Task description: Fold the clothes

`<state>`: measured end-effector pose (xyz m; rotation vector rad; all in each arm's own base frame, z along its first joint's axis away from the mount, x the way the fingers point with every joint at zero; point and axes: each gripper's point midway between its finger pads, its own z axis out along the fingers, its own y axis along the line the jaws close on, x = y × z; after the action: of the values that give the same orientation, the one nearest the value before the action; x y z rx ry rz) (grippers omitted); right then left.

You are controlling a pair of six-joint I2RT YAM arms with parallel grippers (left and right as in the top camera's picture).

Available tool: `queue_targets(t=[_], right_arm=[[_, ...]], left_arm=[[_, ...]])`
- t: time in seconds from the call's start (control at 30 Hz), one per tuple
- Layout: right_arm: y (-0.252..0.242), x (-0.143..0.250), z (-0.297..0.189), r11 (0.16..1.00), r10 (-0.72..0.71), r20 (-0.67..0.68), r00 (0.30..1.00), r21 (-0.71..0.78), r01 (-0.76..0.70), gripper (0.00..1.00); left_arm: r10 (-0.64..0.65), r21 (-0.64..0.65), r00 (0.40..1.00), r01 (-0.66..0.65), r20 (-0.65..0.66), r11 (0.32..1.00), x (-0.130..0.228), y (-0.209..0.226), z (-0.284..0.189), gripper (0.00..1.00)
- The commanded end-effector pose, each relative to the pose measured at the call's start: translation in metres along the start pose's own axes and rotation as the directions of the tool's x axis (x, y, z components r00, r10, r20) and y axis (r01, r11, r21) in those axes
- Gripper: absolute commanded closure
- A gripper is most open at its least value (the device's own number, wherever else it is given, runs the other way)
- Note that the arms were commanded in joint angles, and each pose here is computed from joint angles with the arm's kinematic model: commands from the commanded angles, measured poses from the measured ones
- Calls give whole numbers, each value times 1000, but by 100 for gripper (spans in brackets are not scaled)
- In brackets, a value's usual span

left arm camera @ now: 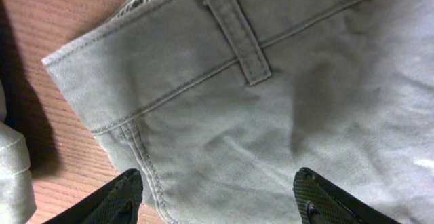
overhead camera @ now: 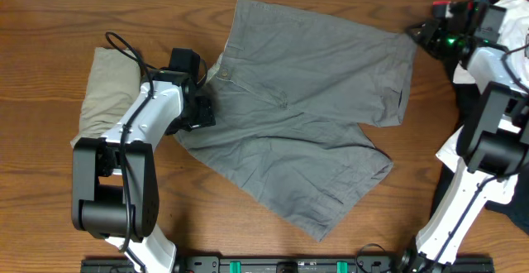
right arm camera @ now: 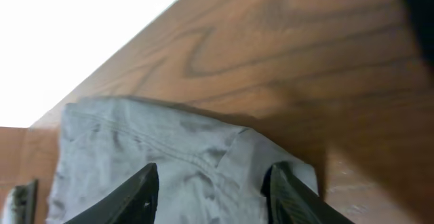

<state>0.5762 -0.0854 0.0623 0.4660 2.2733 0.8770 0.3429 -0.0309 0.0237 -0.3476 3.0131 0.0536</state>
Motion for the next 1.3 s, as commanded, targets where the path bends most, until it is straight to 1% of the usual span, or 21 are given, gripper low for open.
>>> queue_targets(t=[0.0, 0.1, 0.2, 0.27, 0.33, 0.37, 0.4, 0.43, 0.5, 0.53, 0.6, 0.7, 0.73, 0.77, 0.83, 0.9, 1.0, 1.07, 1.13, 1.2, 1.27], right_arm=[[34, -39, -64, 994, -84, 92, 992, -67, 90, 48], [50, -43, -100, 993, -108, 100, 989, -41, 113, 48], [72, -36, -126, 990, -137, 79, 987, -28, 140, 48], [81, -25, -137, 993, -118, 47, 992, -5, 118, 49], [83, -10, -142, 996, -80, -1, 997, 44, 79, 61], [83, 0, -141, 995, -60, -31, 998, 78, 62, 69], [81, 11, -138, 992, -39, -68, 997, 119, 47, 76], [80, 23, -133, 986, -23, -109, 994, 159, 41, 81], [79, 46, -120, 974, -22, -182, 983, 217, 62, 82], [81, 58, -111, 967, -29, -216, 976, 240, 82, 83], [90, 77, -93, 956, -65, -266, 962, 261, 137, 81], [115, 100, -65, 952, -145, -309, 940, 214, 217, 79], [125, 104, -58, 951, -169, -313, 935, 198, 238, 79], [133, 108, -53, 949, -193, -315, 929, 181, 259, 78], [144, 113, -46, 946, -222, -320, 921, 158, 283, 77], [152, 119, -42, 944, -238, -330, 913, 145, 298, 77], [156, 131, -39, 948, -215, -358, 909, 147, 282, 75], [155, 136, -36, 944, -212, -373, 903, 159, 288, 74], [145, 138, -33, 931, -209, -381, 901, 205, 303, 74], [130, 139, -30, 915, -169, -381, 909, 283, 289, 73], [117, 144, -24, 903, -135, -388, 912, 330, 275, 73]], left_arm=[[18, -12, 1000, -19, -24, 1000, 6, 3, 2, 27], [18, -11, 1000, -19, -24, 1000, 7, 3, -1, 27], [15, -6, 1000, -15, -9, 1000, 5, 3, -6, 27], [13, 3, 1000, -13, 7, 1000, 3, 2, -12, 27], [7, 24, 1000, -8, 29, 1000, 0, 0, -20, 27], [4, 35, 999, -6, 41, 999, -2, -1, -24, 27], [1, 42, 998, -4, 59, 999, -5, -1, -30, 31], [-2, 48, 997, -1, 78, 999, -7, -1, -37, 40], [-10, 62, 993, 3, 118, 998, -13, -1, -47, 60], [-12, 70, 990, 2, 140, 998, -17, -2, -52, 65], [26, 80, 982, -41, 185, 996, -25, -5, -57, 72], [125, 78, 973, -142, 192, 987, -28, -11, -50, 80], [161, 92, 970, -180, 180, 979, -27, -15, -45, 85], [201, 107, 967, -219, 160, 970, -24, -19, -37, 89], [237, 104, 964, -249, 119, 963, -20, -19, -22, 94], [247, 99, 967, -253, 67, 962, -14, -18, -4, 94], [250, 93, 968, -248, -14, 964, -2, -15, 17, 94], [229, 84, 970, -222, -83, 971, 11, -12, 28, 94], [186, 69, 970, -177, -157, 982, 25, -7, 35, 94], [126, 45, 966, -119, -226, 992, 39, -2, 36, 94], [67, 11, 958, -67, -280, 998, 52, 4, 35, 94]])
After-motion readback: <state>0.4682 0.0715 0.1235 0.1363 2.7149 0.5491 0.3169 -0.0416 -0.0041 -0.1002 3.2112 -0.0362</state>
